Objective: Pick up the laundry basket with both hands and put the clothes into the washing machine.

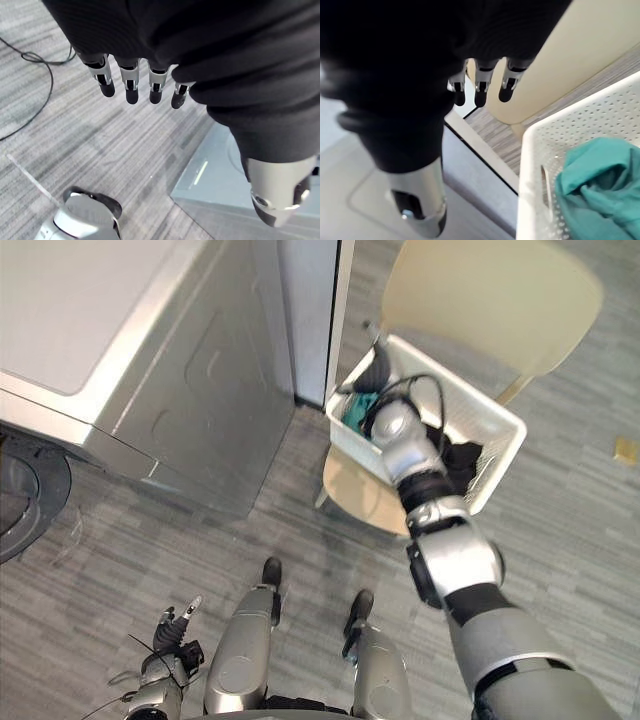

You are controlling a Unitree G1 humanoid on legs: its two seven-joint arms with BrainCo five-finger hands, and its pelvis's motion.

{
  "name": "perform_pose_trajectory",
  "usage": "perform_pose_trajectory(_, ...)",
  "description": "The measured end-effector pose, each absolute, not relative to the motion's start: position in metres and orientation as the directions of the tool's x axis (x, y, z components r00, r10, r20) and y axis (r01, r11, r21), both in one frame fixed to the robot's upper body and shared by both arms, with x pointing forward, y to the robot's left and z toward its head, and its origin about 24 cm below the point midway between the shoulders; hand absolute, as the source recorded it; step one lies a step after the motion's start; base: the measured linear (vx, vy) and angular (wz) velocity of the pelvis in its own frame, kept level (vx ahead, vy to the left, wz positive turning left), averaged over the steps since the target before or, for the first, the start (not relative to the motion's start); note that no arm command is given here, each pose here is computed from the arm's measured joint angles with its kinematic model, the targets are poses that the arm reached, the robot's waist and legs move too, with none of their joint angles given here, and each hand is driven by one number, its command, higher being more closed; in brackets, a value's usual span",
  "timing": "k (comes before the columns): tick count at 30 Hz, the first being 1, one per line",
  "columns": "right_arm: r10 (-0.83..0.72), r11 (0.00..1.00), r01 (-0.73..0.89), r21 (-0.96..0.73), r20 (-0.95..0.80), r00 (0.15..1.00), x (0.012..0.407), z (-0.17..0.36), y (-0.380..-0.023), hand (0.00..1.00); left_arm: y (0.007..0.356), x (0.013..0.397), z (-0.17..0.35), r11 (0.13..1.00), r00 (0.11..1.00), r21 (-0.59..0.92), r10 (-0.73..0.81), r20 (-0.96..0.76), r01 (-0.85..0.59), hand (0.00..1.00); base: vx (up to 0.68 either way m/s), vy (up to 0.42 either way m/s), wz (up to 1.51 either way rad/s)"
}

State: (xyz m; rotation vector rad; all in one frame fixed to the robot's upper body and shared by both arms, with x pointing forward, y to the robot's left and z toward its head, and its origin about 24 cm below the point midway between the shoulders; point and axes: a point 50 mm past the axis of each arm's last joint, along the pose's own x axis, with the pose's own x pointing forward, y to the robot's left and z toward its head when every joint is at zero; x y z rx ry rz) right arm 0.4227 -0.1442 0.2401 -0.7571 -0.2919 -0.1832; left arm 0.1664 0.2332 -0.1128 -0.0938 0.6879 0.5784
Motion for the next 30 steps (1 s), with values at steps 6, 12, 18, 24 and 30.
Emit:
perform_pose_trajectory(6, -0.243, 0.559, 0.413, -0.719, 0.334, 0.911, 0.417, 0.257, -0.227, 0.0, 0.228, 0.176, -0.111, 0.83, 0.632, 0.065, 0.469, -0.617, -0.553, 0.0, 0.0, 0.057, -0.1)
perform_pose_trajectory(12, -0.248, 0.399, 0.456, -0.795, 0.386, 0.889, 0.409, 0.277, -0.25, 0.0, 0.216, 0.186, -0.111, 0.837, 0.646, 0.024, 0.441, -0.623, -0.547, 0.0, -0.04, -0.006, -0.09)
perform_pose_trajectory(18, -0.198, 0.246, 0.464, -0.851, 0.425, 0.883, 0.406, 0.295, -0.253, 0.0, 0.203, 0.207, -0.1, 0.849, 0.706, -0.043, 0.409, -0.578, -0.527, 0.0, -0.03, -0.038, -0.02)
perform_pose_trajectory(24, -0.109, 0.107, 0.489, -0.865, 0.479, 0.871, 0.401, 0.325, -0.25, 0.0, 0.199, 0.218, -0.093, 0.837, 0.729, -0.094, 0.408, -0.55, -0.539, 0.0, 0.0, -0.036, 0.03)
perform_pose_trajectory(30, -0.039, 0.065, 0.491, -0.869, 0.49, 0.871, 0.401, 0.33, -0.236, 0.0, 0.199, 0.221, -0.09, 0.834, 0.733, -0.095, 0.416, -0.538, -0.544, 0.0, 0.01, -0.029, 0.09)
